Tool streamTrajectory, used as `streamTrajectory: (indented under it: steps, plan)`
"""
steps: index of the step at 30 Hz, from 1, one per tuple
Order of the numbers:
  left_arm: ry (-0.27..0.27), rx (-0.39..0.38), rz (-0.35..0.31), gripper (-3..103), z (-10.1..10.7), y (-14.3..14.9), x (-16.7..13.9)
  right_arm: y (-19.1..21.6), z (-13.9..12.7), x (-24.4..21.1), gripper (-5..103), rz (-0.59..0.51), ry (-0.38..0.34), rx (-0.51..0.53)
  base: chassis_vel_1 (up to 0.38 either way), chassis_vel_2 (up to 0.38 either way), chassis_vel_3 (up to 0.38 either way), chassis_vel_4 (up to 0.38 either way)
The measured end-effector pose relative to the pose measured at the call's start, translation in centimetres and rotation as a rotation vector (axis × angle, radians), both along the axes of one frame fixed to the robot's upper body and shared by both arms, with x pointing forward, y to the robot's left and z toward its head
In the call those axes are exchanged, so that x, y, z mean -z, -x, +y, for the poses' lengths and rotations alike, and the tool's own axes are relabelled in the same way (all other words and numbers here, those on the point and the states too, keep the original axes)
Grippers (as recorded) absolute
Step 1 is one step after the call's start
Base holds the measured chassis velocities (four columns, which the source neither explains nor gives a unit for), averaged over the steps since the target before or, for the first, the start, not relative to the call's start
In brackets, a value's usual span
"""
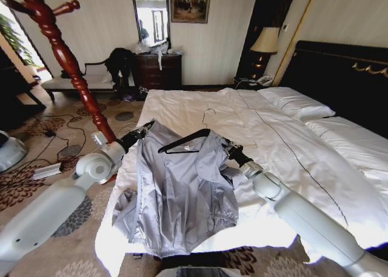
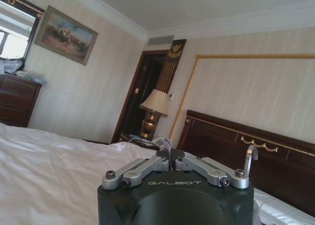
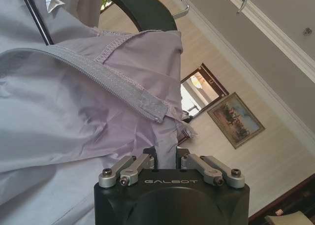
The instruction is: Pick up the clothes from the bed and hang them on the clothes hanger.
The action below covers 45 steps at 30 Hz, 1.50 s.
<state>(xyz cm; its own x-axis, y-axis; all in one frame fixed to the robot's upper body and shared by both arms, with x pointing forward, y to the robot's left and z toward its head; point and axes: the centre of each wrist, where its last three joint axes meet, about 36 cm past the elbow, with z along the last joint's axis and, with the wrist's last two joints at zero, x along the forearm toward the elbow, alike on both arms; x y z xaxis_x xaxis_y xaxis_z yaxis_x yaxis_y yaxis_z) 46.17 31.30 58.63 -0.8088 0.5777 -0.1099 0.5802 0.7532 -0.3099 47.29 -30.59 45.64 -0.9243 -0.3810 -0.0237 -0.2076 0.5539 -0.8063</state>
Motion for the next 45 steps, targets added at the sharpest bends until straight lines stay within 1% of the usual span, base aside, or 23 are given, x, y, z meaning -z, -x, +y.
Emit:
streamTrajectory:
  steps: [3, 6, 8, 10, 12, 13, 17, 18, 20, 23, 25, 27, 28, 30, 31, 32, 33, 34, 36, 38, 40, 41, 45]
  plan:
    - [-0.02, 0.019, -0.02, 1, -1.0, 0.3, -0.8, -0.5, 0.2, -0.2, 19, -0.004, 0.021, 0.009, 0.0, 0.0, 0.0, 0.0]
    - [-0.034, 0.028, -0.033, 1, -1.4, 0.3, -1.1, -0.7, 0.6, -0.1, 19, 0.0, 0.036, 0.007, 0.0, 0.0, 0.0, 0.0]
    - [-0.061, 0.038, -0.057, 1, -2.0, 0.0, -1.5, -1.0, 1.3, 0.1, 19, 0.011, 0.056, -0.004, 0.0, 0.0, 0.0, 0.0]
    - [-0.068, 0.041, -0.06, 1, -2.1, -0.1, -1.5, -1.1, 1.5, 0.2, 19, 0.015, 0.059, -0.007, 0.0, 0.0, 0.0, 0.0]
    - [-0.08, 0.054, -0.06, 1, -2.6, -0.4, -1.6, -1.8, 2.6, 0.4, 19, 0.025, 0.064, -0.023, 0.0, 0.0, 0.0, 0.0]
    - [-0.08, 0.054, -0.06, 1, -2.6, -0.4, -1.6, -1.8, 2.6, 0.4, 19, 0.025, 0.064, -0.023, 0.0, 0.0, 0.0, 0.0]
    - [-0.098, 0.091, -0.062, 1, -4.0, -1.3, -1.8, -3.5, 4.4, 0.9, 19, 0.037, 0.057, -0.042, 0.0, 0.0, 0.0, 0.0]
    - [-0.098, 0.091, -0.062, 1, -4.0, -1.3, -1.8, -3.5, 4.4, 0.9, 19, 0.037, 0.057, -0.042, 0.0, 0.0, 0.0, 0.0]
    - [-0.113, 0.103, -0.065, 1, -4.5, -1.7, -1.9, -4.0, 4.8, 1.1, 19, 0.047, 0.05, -0.044, 0.0, 0.0, 0.0, 0.0]
    - [-0.153, 0.123, -0.077, 1, -5.3, -2.6, -1.6, -4.5, 5.8, 1.6, 19, 0.072, 0.046, -0.049, 0.0, 0.0, 0.0, 0.0]
    - [-0.162, 0.129, -0.081, 1, -5.5, -2.8, -1.6, -4.5, 6.1, 1.6, 19, 0.076, 0.044, -0.051, 0.0, 0.0, 0.0, 0.0]
    - [-0.188, 0.157, -0.092, 1, -6.6, -3.3, -1.4, -4.7, 7.3, 1.4, 19, 0.091, 0.028, -0.053, 0.0, 0.0, 0.0, 0.0]
    - [-0.188, 0.157, -0.092, 1, -6.6, -3.3, -1.4, -4.7, 7.3, 1.4, 19, 0.091, 0.028, -0.053, 0.0, 0.0, 0.0, 0.0]
    - [-0.202, 0.184, -0.104, 1, -7.6, -3.4, -1.4, -5.0, 8.0, 1.3, 19, 0.097, 0.02, -0.054, 0.0, 0.0, 0.0, 0.0]
    - [-0.211, 0.215, -0.113, 1, -8.7, -3.4, -1.5, -5.4, 8.6, 1.3, 19, 0.101, 0.017, -0.057, 0.0, 0.0, 0.0, 0.0]
    - [-0.214, 0.229, -0.116, 1, -9.2, -3.2, -1.5, -5.6, 8.8, 1.2, 19, 0.101, 0.017, -0.058, 0.0, 0.0, 0.0, 0.0]
    - [-0.214, 0.229, -0.116, 1, -9.2, -3.2, -1.5, -5.6, 8.8, 1.2, 19, 0.101, 0.017, -0.058, 0.0, 0.0, 0.0, 0.0]
    - [-0.222, 0.25, -0.12, 1, -9.7, -2.9, -1.6, -6.0, 9.1, 1.2, 19, 0.102, 0.015, -0.057, 0.0, 0.0, 0.0, 0.0]
    - [-0.245, 0.275, -0.122, 1, -9.8, -2.0, -1.2, -6.7, 9.2, 1.1, 19, 0.104, 0.01, -0.05, 0.0, 0.0, 0.0, 0.0]
    - [-0.249, 0.278, -0.121, 1, -9.7, -1.8, -1.1, -6.8, 9.2, 1.1, 19, 0.104, 0.009, -0.049, 0.0, 0.0, 0.0, 0.0]
    - [-0.281, 0.3, -0.109, 1, -9.3, -0.6, 0.2, -7.2, 9.3, 0.9, 19, 0.102, 0.007, -0.047, 0.0, 0.0, 0.0, 0.0]
    - [-0.281, 0.3, -0.109, 1, -9.3, -0.6, 0.2, -7.2, 9.3, 0.9, 19, 0.102, 0.007, -0.047, 0.0, 0.0, 0.0, 0.0]
    - [-0.322, 0.328, -0.09, 1, -8.9, 0.8, 2.3, -7.6, 9.6, 0.6, 19, 0.097, -0.003, -0.044, 0.0, 0.0, 0.0, 0.0]
